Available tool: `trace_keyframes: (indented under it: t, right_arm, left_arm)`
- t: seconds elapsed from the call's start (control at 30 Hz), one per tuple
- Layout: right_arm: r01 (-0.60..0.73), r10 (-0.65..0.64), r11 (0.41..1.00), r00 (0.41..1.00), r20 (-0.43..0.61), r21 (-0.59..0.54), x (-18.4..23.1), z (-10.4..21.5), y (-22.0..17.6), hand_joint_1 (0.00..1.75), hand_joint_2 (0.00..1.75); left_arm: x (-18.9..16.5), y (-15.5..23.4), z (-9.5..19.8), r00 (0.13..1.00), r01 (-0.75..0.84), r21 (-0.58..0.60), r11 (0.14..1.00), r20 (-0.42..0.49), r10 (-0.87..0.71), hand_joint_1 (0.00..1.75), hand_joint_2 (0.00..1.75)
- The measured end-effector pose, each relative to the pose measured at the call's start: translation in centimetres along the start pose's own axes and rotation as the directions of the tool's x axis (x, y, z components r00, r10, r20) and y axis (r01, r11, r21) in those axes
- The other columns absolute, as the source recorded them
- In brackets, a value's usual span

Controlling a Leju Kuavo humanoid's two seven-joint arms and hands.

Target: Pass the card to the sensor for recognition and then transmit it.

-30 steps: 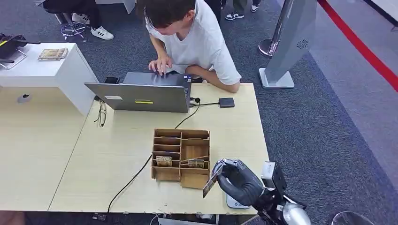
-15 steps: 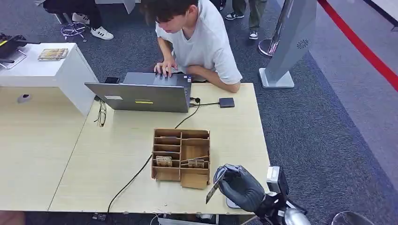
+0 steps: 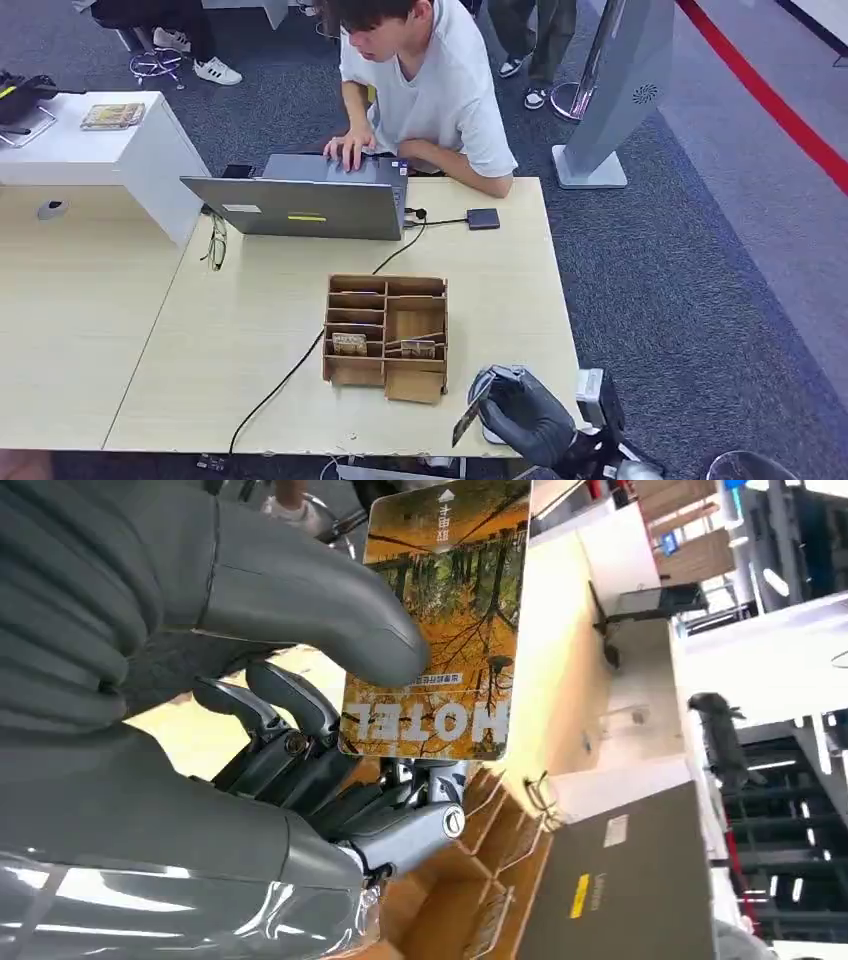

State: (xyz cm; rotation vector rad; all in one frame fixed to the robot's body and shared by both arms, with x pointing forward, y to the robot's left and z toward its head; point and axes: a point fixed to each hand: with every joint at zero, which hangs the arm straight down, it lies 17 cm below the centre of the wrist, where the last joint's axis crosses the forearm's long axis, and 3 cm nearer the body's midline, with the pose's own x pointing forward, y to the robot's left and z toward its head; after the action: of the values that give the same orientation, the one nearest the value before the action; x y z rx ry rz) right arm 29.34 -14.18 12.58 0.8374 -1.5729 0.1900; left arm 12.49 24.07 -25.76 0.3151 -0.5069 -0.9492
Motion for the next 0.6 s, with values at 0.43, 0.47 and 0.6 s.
trace_keyframes:
  t: [0.43,0.47,0.6]
  right_arm:
    - [-0.014,0.008,0.997,0.997,-0.074,-0.081,-2.6,1.9,-1.9,1.75,1.75]
    - [-0.014,0.007,0.996,0.997,-0.078,-0.090,-2.8,2.2,-2.0,1.75,1.75]
    - [-0.018,0.007,0.993,0.996,-0.089,-0.116,-3.1,3.2,-2.6,1.75,1.75]
  left_arm:
    - [-1.2,0.0,0.2,1.000,-0.006,0.006,1.000,-0.027,0.006,0.00,0.00]
    - [-1.2,-0.1,0.2,0.999,-0.005,0.011,1.000,-0.033,0.005,0.00,0.00]
    - [-0.7,-0.5,0.4,1.000,0.004,0.013,1.000,-0.030,-0.004,0.00,0.00]
